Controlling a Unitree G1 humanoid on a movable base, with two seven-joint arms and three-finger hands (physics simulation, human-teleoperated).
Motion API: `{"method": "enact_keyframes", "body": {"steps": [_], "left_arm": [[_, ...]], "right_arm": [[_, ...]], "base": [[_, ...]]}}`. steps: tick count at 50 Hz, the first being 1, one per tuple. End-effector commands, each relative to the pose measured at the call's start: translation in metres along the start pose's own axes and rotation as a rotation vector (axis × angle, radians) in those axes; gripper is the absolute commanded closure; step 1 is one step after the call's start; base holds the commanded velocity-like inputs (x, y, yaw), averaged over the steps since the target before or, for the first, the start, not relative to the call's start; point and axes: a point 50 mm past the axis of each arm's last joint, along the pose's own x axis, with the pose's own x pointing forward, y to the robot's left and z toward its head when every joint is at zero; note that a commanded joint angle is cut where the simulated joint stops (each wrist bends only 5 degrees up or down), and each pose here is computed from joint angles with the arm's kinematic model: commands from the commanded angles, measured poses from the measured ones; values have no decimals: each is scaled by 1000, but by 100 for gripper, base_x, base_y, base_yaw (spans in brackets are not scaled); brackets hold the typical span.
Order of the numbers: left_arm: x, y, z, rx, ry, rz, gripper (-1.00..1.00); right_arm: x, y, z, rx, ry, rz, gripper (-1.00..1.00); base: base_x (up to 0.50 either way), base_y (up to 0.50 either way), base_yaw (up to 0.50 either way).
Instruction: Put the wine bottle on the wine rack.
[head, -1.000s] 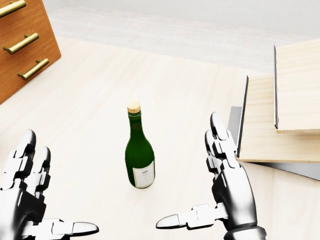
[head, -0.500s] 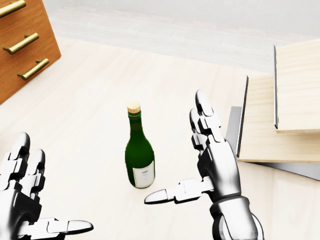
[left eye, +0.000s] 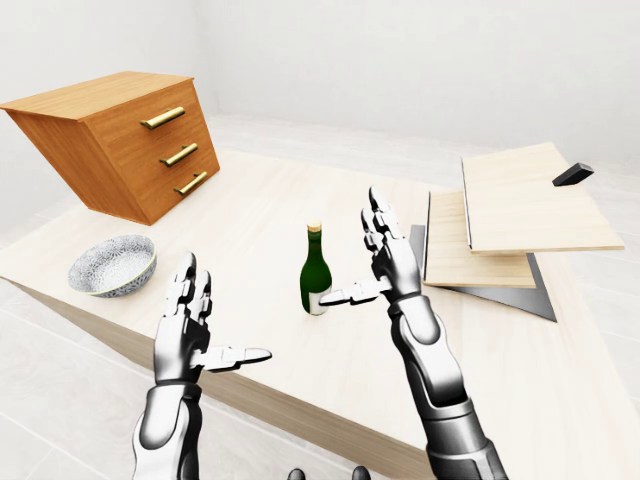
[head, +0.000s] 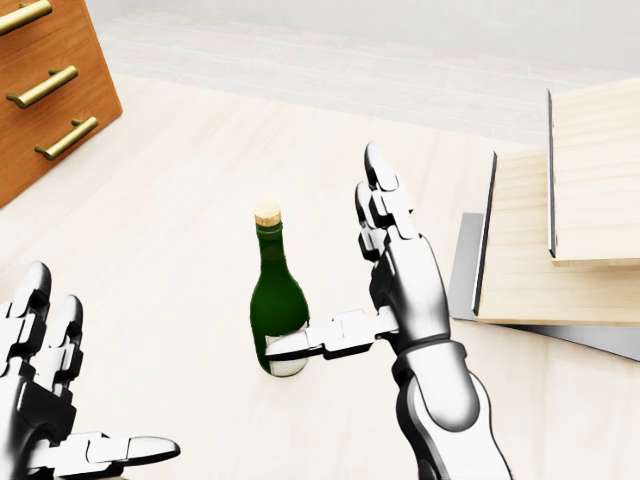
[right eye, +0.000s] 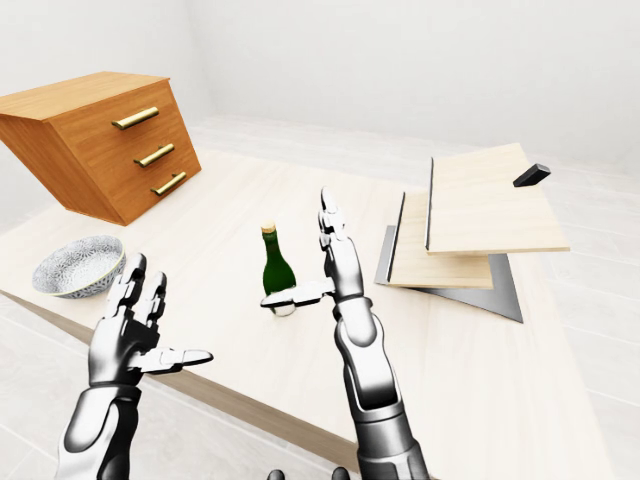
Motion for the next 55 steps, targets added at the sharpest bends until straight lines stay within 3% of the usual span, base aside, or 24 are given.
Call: {"method": "enact_keyframes", "body": {"steps": [1,19,29,36,55], "left_arm": [[0,0,4,2,-7,0,-100],[3,3,2,-5,-6,-1,-100],[0,3,3,-6,-5,-4,-100],[0,2,3,-7,-7,-6,-100],[-3,2,4,-12,-15,-4,-100]], "right_arm": [[12,-1,3,-5,-8,-13,-100],[28,0,-1,-6,17,-10,-100],[36,-3,-38,-2,182,-12,-100],[38,-4,-46,4,224,-15,-100],[48,4,-33,-5,176,19,-100]], "base": [[0,0,0],[0,0,0],[0,0,0],[0,0,0],[0,0,0]]}}
